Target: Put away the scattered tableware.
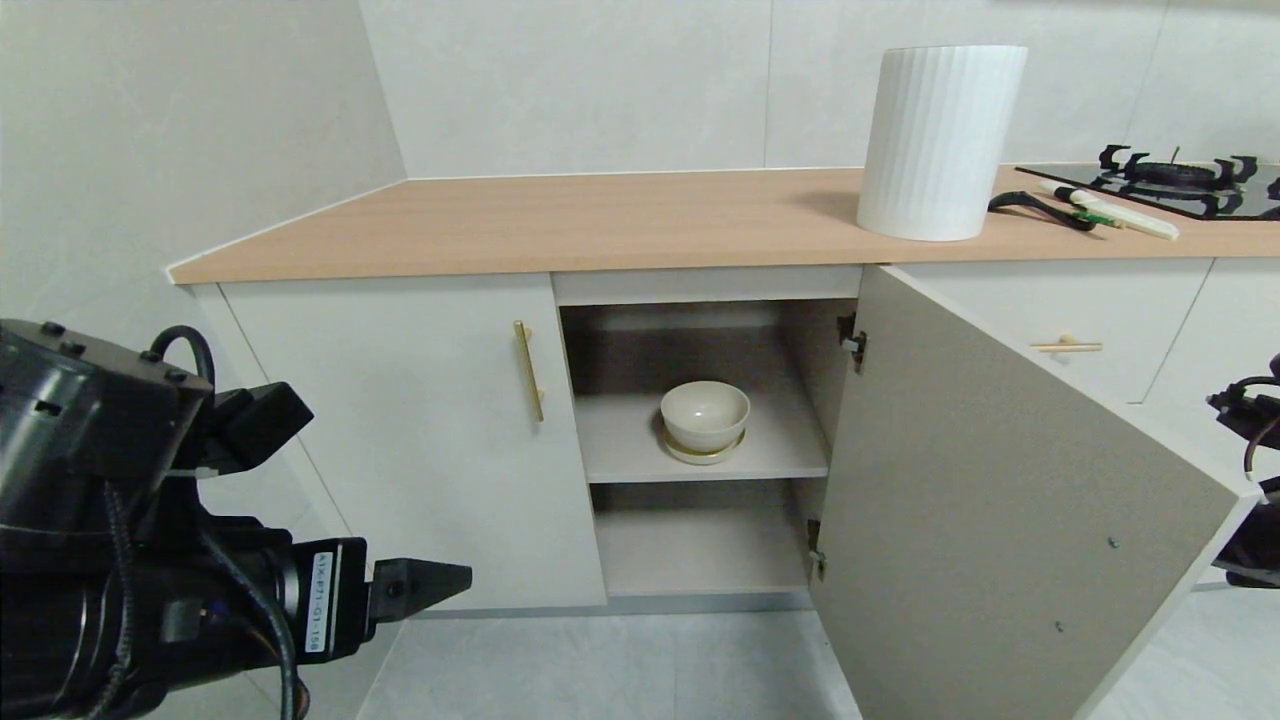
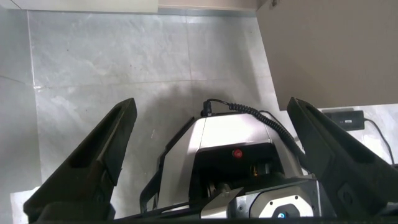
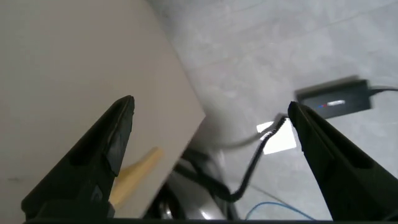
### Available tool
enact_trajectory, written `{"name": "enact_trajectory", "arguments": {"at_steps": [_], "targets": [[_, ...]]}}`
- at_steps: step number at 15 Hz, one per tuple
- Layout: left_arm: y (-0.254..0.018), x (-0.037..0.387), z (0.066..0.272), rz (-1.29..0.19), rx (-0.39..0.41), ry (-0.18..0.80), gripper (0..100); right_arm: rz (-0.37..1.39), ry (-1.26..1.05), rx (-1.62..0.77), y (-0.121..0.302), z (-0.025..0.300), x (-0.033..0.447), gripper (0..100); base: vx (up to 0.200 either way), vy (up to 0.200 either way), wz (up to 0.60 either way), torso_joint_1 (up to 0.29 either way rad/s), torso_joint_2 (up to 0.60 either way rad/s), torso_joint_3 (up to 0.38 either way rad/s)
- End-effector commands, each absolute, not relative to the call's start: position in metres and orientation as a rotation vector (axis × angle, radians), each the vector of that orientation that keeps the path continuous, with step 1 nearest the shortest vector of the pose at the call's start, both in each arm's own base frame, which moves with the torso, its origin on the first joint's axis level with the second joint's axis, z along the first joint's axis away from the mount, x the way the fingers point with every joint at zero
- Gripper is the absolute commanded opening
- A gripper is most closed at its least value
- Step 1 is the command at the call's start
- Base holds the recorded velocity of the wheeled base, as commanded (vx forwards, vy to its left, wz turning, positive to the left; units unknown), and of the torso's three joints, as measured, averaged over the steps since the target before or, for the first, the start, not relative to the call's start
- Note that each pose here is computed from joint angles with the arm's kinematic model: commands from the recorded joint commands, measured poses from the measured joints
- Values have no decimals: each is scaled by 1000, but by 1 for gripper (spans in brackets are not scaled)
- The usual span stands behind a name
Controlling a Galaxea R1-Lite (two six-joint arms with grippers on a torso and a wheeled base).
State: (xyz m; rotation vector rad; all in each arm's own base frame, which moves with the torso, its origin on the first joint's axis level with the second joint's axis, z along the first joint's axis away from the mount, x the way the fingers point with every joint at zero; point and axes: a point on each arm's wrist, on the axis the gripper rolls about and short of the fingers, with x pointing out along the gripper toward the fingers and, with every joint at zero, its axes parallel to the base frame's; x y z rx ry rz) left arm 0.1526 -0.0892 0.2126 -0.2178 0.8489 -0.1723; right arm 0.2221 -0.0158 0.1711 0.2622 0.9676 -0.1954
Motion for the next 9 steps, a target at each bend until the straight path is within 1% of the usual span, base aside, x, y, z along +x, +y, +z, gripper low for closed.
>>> {"name": "enact_trajectory", "arguments": {"at_steps": [1,2,4,6,9], "targets": [[-89,153,212,-172,-217,850,100,-156,993,260,-4,167,223,100,0,0,0,0,0,0],[-89,153,212,-172,-217,850,100,-146,994,262,-1,167,222,100,0,0,0,0,0,0],[-89,153,212,-172,-217,850,100,-82,1025,278,22,163,221,100,0,0,0,0,0,0],[-89,153,213,-170,-217,848,100,-61,1046,283,32,159,222,100,0,0,0,0,0,0],[-89,153,213,-170,-217,848,100,-9,1062,317,52,148,225,100,0,0,0,0,0,0]]}}
